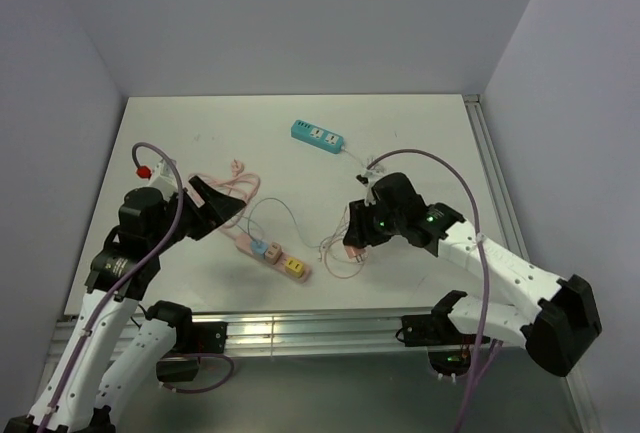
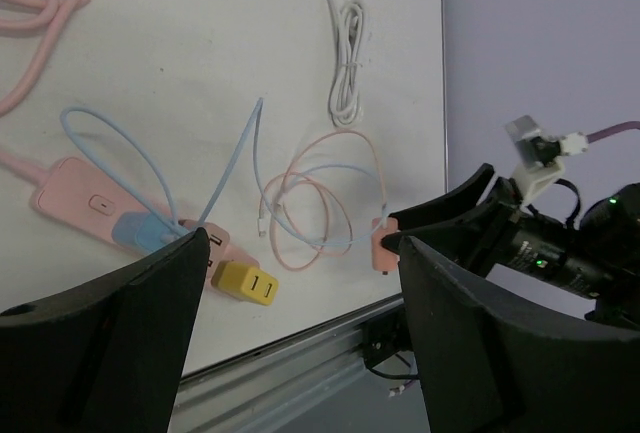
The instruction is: Insert the plug
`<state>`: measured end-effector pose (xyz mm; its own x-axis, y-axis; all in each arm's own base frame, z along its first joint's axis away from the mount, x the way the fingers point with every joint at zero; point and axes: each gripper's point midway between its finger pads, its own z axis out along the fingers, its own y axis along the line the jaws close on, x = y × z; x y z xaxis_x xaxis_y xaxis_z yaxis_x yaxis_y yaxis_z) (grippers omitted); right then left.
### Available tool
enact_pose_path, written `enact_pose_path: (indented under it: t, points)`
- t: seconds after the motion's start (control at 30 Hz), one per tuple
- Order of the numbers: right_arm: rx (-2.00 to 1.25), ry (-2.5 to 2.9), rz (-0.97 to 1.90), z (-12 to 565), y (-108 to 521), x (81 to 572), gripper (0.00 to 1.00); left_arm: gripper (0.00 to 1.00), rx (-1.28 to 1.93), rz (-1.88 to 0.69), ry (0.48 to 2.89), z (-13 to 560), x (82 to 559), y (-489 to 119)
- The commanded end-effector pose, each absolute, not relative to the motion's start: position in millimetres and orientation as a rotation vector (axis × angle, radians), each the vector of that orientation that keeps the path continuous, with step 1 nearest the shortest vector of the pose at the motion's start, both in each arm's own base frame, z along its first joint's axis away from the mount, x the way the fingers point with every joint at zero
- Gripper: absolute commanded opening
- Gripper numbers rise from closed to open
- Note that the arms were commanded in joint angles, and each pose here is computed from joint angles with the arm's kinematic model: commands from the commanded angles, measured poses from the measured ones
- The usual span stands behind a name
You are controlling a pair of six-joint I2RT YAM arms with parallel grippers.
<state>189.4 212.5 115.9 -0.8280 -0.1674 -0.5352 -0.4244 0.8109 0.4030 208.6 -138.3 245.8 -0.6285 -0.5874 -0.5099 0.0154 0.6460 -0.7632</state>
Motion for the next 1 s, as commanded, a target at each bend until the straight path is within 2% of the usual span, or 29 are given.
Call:
enact_pose_path:
  t: [0.0,0.3,0.43,0.6,0.7,0.73,0.8,0.83,0.97]
  points:
    - [-0.325,2.297,0.767,168.8,215.3,208.4,0.00,0.81,-0.314,-1.037,2.011,260.5,210.4,-149.2]
    - [-0.310,2.223,0.936,194.3,227.5,195.8,0.00,0.80,-0.292,-1.031,2.039,252.0,215.8,-152.4]
    - [-0.227,2.182,0.835,216.4,220.9,220.7,0.00,0.80,-0.299,-1.046,2.030,248.5,216.4,-153.7]
    - [-0.140,2.156,0.584,240.7,209.6,278.1,0.00,0.79,-0.283,-1.052,2.042,250.6,213.7,-155.1]
    - [-0.159,2.131,0.552,273.9,228.9,313.9,0.00,0.80,-0.290,-1.036,2.035,252.1,211.3,-151.7]
    - [-0.180,2.063,0.613,314.9,243.1,324.3,0.00,0.80,-0.292,-1.033,2.034,253.1,210.9,-151.0]
    - [-0.307,2.119,0.733,312.6,284.4,333.5,0.00,0.80,-0.294,-1.026,2.031,257.0,207.9,-149.1]
    - [-0.333,2.050,0.786,347.5,298.7,339.0,0.00,0.80,-0.300,-1.023,2.035,257.1,207.3,-148.5]
    - [-0.490,2.106,0.829,335.0,353.9,337.8,0.00,0.80,-0.301,-1.018,2.024,261.1,202.6,-146.0]
